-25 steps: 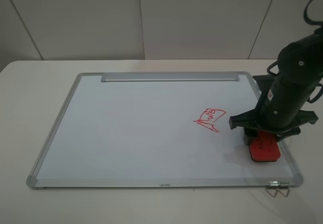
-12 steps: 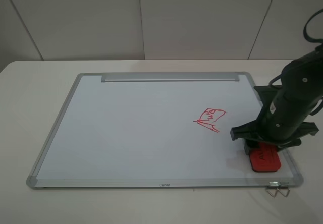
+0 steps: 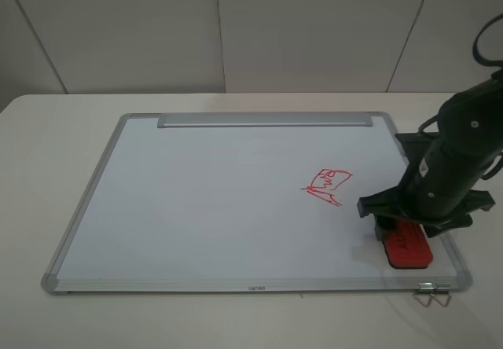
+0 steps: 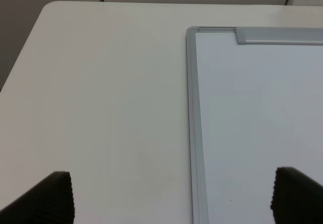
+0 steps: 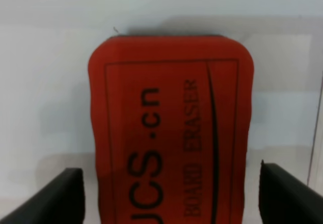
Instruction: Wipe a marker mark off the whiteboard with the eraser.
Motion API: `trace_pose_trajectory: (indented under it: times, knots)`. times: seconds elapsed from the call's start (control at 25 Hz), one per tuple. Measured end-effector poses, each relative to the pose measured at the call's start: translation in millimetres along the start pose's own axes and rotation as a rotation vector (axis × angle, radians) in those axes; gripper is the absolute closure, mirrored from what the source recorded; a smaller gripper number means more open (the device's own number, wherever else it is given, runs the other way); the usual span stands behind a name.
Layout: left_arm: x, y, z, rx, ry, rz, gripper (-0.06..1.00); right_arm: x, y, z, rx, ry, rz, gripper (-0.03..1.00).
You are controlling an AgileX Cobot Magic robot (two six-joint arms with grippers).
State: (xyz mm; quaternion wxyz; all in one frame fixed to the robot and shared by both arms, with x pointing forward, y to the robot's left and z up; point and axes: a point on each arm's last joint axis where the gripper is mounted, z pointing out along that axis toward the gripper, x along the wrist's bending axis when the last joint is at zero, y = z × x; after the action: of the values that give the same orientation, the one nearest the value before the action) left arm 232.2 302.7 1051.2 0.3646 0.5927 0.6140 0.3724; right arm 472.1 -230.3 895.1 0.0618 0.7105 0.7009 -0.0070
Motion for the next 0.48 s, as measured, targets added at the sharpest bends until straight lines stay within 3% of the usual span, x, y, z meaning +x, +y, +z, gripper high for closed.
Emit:
trace_pose_trajectory:
  times: [0.2, 0.48]
  knots:
    - [0.0, 0.0, 0.0, 0.000, 0.000, 0.000, 0.17, -1.1, 0.8, -11.4, -0.047, 0.018, 0.006, 0.26]
    - [0.0, 0.0, 0.0, 0.000, 0.000, 0.000, 0.17, -14.2, -2.6, -68.0, -0.263, 0.089, 0.003, 0.24]
